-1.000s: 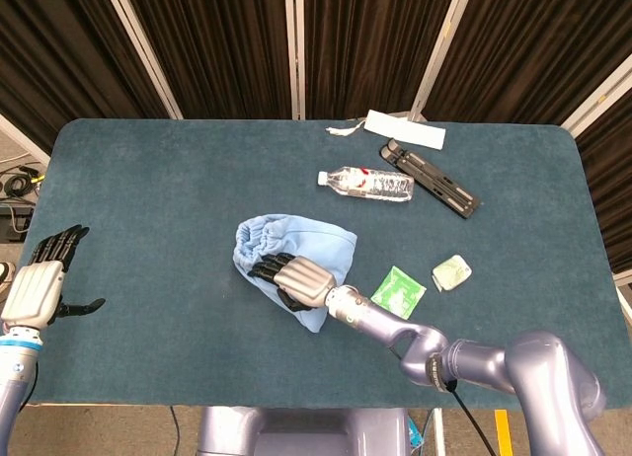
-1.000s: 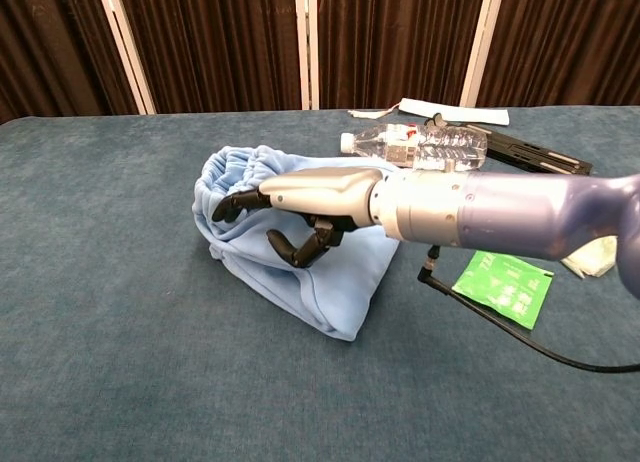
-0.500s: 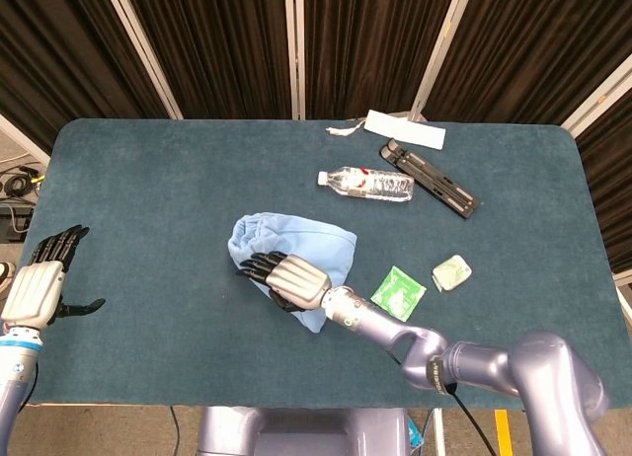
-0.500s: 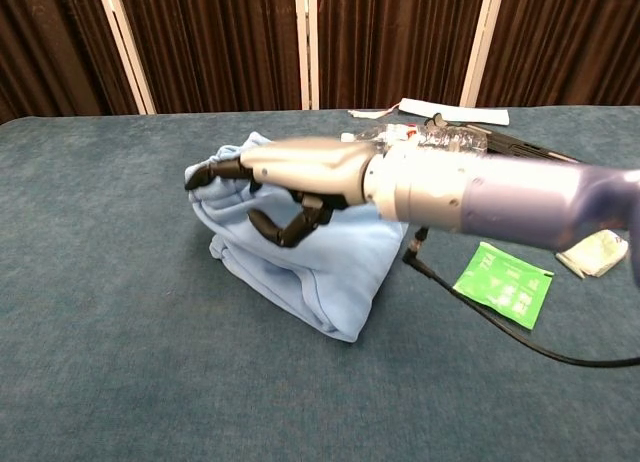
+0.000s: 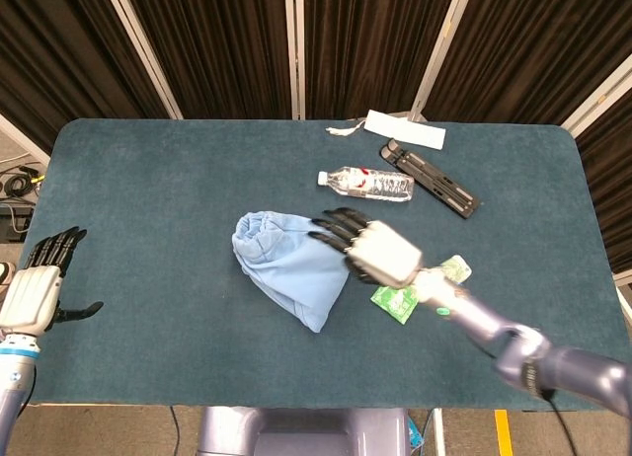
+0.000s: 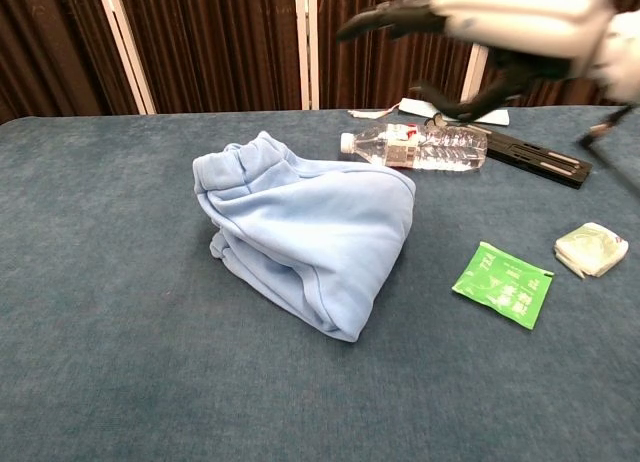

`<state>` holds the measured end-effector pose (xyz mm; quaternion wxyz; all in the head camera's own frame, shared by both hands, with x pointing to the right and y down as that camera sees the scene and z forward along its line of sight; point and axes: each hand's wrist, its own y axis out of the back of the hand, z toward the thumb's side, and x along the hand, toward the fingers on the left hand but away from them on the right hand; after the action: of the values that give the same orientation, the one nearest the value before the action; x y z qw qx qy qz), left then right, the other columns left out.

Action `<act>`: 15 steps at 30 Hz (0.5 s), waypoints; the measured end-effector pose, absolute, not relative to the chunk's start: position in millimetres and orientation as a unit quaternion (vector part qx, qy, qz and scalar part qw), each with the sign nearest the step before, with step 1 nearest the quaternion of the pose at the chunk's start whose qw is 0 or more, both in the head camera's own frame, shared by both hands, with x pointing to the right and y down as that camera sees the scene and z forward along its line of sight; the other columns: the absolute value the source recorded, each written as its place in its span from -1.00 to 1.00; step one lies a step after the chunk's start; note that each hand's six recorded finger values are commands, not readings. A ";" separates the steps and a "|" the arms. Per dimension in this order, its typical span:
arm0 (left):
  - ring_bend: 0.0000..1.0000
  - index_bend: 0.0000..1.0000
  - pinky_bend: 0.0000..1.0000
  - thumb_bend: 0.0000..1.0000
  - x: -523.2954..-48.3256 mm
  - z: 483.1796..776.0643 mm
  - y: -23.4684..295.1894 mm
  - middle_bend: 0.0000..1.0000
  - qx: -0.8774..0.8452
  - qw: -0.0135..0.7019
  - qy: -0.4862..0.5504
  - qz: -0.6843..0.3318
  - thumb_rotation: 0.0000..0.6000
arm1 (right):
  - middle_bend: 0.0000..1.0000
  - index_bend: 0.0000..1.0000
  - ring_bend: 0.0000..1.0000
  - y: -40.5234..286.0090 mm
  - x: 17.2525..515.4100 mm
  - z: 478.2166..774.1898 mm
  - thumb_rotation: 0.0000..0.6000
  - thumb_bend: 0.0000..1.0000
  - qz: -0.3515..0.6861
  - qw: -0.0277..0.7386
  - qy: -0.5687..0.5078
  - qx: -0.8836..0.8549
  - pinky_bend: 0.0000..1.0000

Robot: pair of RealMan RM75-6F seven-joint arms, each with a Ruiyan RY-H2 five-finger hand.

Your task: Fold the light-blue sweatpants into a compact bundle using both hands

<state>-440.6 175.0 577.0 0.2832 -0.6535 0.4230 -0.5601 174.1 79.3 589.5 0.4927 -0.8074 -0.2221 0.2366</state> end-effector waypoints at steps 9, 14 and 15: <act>-1.00 -1.00 -1.00 -1.00 -439.8 560.0 187.6 -1.00 -0.644 0.329 0.442 -0.531 1.00 | -1.00 -0.93 -1.00 101.7 294.7 560.0 1.00 -0.79 0.325 0.465 -0.347 -0.747 -1.00; -1.00 -1.00 -1.00 -1.00 -444.2 554.7 199.2 -1.00 -0.639 0.345 0.446 -0.523 1.00 | -1.00 -1.00 -1.00 136.7 355.0 553.3 1.00 -1.00 0.415 0.428 -0.402 -0.695 -1.00; -1.00 -1.00 -1.00 -1.00 -445.2 554.3 201.8 -1.00 -0.639 0.348 0.446 -0.522 1.00 | -1.00 -1.00 -1.00 142.9 361.9 553.3 1.00 -1.00 0.430 0.424 -0.402 -0.688 -1.00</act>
<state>-445.2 201.8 554.3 0.3482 -0.6385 0.4459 -0.5217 361.9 142.9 553.3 0.4244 -0.6878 -0.4023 0.4301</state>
